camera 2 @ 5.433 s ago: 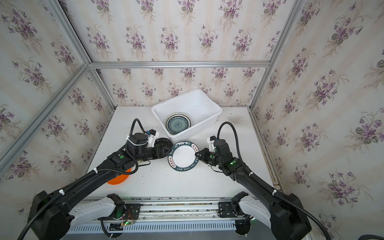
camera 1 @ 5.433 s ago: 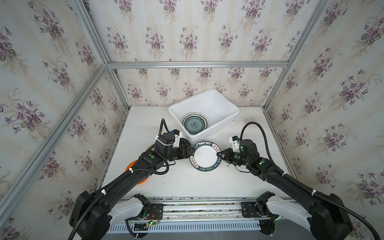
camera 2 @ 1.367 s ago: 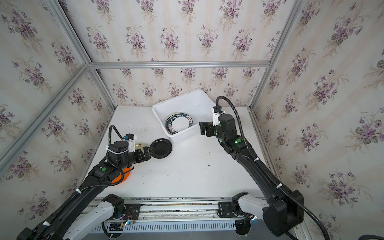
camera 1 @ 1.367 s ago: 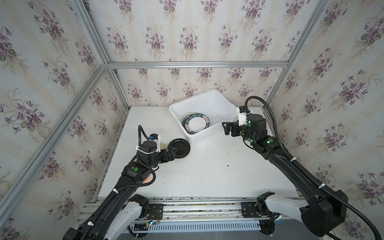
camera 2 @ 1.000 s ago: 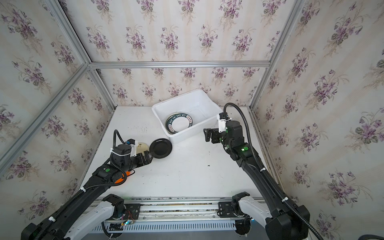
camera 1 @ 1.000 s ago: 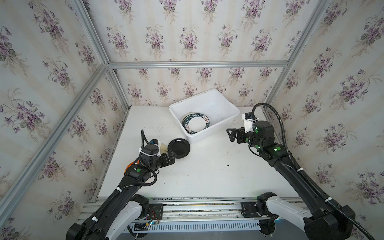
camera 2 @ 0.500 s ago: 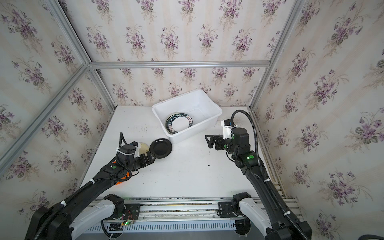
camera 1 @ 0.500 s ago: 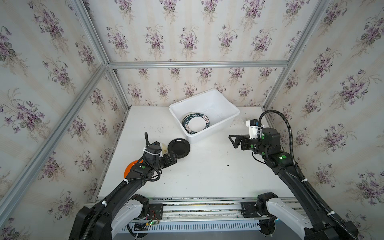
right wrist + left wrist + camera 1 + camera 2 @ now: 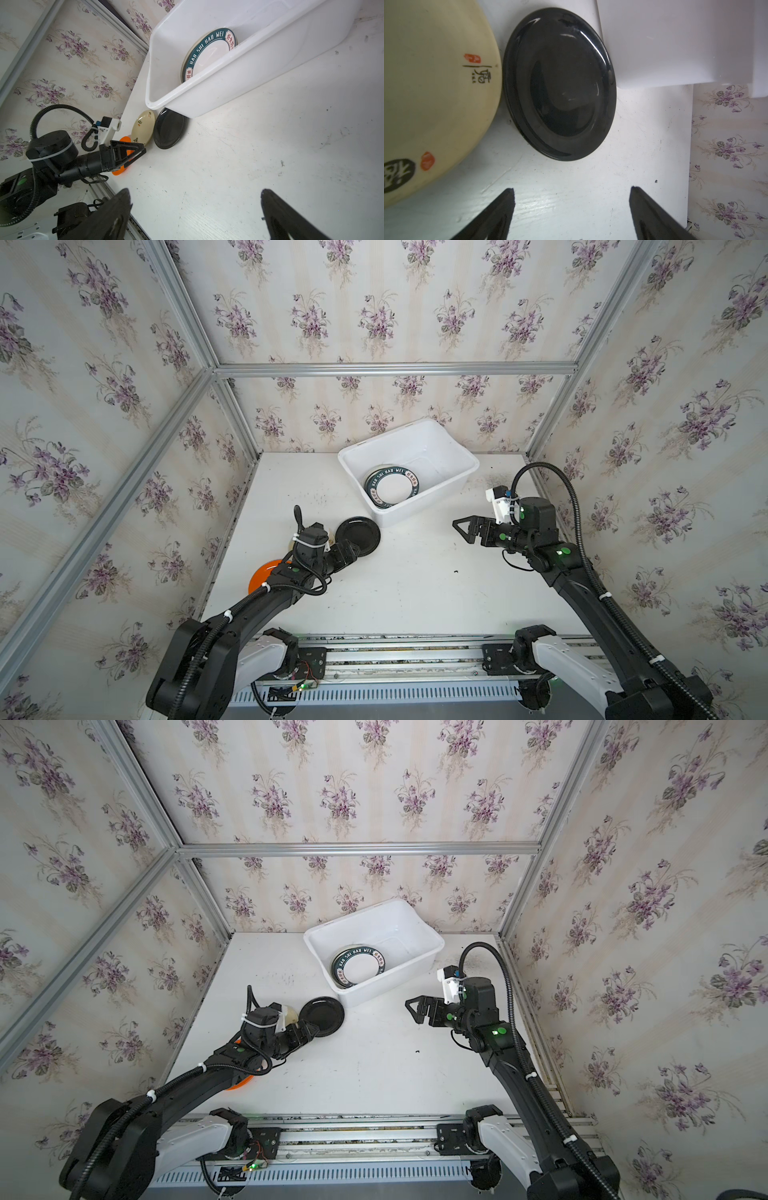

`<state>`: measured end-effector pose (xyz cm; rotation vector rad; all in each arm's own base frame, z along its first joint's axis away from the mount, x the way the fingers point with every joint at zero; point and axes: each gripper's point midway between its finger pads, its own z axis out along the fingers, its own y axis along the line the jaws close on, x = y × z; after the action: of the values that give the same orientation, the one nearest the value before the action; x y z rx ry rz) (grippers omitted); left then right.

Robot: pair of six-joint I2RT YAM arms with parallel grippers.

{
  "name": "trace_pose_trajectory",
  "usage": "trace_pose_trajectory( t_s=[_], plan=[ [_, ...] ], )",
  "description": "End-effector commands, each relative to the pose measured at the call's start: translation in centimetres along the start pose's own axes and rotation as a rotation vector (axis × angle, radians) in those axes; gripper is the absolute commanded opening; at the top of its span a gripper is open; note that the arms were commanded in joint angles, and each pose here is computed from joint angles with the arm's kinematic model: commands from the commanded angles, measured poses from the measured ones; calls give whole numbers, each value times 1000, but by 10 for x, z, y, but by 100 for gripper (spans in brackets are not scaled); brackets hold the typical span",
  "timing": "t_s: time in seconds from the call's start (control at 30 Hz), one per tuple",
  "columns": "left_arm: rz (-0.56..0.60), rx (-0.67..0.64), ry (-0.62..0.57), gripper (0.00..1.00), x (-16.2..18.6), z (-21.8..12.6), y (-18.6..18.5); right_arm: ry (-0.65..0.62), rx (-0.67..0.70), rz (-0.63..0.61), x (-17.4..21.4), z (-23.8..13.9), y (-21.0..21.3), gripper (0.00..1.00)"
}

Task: Place the plates into the plastic bin on the countertop
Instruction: 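Withdraw the right gripper from the bin while the left gripper moves to the black plate, then close the left gripper on the black plate's edge nearest the robot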

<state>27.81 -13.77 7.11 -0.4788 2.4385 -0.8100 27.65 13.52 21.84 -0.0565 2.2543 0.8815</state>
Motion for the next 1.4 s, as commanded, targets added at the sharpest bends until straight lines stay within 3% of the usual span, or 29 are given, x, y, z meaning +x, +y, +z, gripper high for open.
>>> trace_pose_trajectory(
  t_s=[0.0,0.6,1.17,1.37],
  plan=[
    [-16,36,-28,85,-9,3,-10,29,19,-10,8,2,-6,100],
    [-42,-76,-31,70,-10,24,13,-5,78,-31,3,0,-16,100],
    [-12,-155,-25,67,-10,41,26,-14,77,13,7,4,-20,99],
    [-23,-164,-19,61,-10,48,28,-8,61,6,8,3,-17,99]
  ],
)
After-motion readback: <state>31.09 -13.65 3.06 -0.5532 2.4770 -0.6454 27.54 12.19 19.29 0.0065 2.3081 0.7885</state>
